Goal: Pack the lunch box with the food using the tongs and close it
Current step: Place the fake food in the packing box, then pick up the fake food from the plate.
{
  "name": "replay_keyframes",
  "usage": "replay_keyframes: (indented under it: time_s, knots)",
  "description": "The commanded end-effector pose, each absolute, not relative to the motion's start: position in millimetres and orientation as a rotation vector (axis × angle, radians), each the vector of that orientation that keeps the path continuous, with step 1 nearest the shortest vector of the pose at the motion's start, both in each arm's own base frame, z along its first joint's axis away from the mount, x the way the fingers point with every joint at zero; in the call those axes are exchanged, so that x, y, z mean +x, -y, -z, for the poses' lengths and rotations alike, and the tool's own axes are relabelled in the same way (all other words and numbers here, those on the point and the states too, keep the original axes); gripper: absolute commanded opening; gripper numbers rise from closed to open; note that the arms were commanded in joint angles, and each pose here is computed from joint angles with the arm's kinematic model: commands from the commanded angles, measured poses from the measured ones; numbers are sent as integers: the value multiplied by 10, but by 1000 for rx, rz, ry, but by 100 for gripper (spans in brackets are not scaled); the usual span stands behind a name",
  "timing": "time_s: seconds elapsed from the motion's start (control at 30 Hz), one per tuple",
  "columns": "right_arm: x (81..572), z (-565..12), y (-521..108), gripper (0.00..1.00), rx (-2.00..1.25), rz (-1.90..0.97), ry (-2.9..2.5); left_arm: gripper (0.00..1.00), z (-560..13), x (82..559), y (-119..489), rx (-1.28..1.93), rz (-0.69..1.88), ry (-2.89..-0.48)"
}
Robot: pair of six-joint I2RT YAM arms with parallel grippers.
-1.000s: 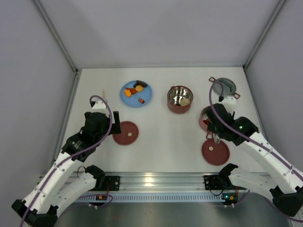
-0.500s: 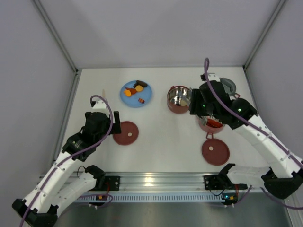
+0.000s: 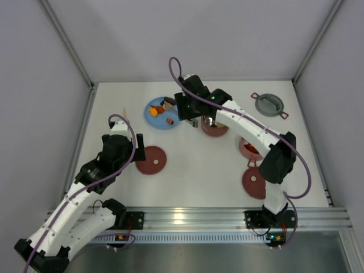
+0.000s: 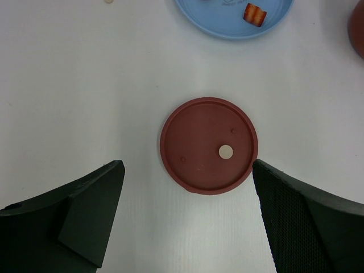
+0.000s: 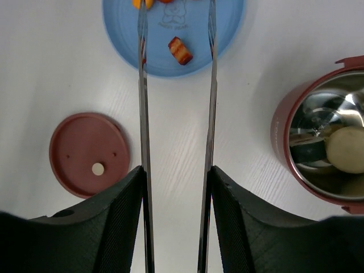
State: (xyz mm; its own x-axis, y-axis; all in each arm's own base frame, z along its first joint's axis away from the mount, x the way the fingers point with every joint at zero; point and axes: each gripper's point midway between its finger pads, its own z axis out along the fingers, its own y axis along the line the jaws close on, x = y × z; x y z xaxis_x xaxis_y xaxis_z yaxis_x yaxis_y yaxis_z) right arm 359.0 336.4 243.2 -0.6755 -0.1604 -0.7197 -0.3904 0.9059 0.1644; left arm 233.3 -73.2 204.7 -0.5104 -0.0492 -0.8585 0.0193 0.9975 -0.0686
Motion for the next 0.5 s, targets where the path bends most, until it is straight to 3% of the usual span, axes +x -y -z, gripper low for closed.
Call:
replay_keyframes:
  time_s: [0.0,0.47]
  knots:
    - [3671,-2508,-3660,49,-480,-481,-2229,99,-2113,2364,744,-19,85,-2086]
    - [3824,-1742,-3779,48,-563,-361,-2320,99,-2100,2364,752,-17,85,-2092]
